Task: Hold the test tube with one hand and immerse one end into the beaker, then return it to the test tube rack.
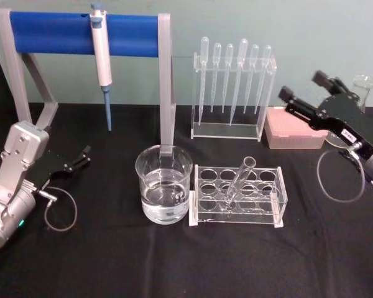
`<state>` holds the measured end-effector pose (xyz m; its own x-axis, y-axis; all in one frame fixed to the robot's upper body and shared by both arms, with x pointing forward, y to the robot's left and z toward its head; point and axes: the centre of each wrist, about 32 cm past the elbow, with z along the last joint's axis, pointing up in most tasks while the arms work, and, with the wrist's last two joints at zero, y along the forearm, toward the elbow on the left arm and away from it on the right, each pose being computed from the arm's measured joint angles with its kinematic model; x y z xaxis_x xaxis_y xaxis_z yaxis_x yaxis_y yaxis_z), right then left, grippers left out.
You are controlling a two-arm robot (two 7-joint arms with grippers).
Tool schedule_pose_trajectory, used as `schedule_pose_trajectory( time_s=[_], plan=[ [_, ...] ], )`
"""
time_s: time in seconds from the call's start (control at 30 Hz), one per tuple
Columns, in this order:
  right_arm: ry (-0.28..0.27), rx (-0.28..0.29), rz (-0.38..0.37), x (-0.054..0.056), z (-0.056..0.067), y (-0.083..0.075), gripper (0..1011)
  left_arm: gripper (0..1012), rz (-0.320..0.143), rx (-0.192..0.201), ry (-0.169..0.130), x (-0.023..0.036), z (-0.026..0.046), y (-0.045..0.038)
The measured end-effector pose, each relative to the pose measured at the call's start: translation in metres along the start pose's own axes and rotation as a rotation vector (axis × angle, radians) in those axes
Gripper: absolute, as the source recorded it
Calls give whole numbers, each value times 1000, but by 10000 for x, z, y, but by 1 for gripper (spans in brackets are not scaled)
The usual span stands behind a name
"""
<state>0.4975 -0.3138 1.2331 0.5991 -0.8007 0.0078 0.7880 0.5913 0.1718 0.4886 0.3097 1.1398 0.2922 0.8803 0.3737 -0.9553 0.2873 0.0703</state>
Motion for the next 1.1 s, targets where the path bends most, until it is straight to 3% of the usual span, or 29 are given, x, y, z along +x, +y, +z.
schedule_pose_trajectory(
  time_s=[0.13, 0.27, 0.43, 0.63, 0.77, 1.1],
  plan=[
    [-31, -1, -197, -112, -195, -4, 1002, 1000, 0, 0, 0, 0, 0, 0],
    [-74, -19, -321, -222, -333, 30, 1002, 1000, 0, 0, 0, 0, 0, 0],
    [-108, -59, -402, -312, -481, 69, 1002, 1000, 0, 0, 0, 0, 0, 0],
    [-114, -83, -416, -335, -555, 76, 1002, 1000, 0, 0, 0, 0, 0, 0],
    [-79, -124, -398, -304, -561, 60, 1002, 1000, 0, 0, 0, 0, 0, 0],
    [-87, -115, -400, -309, -562, 63, 1002, 1000, 0, 0, 0, 0, 0, 0]
  ],
)
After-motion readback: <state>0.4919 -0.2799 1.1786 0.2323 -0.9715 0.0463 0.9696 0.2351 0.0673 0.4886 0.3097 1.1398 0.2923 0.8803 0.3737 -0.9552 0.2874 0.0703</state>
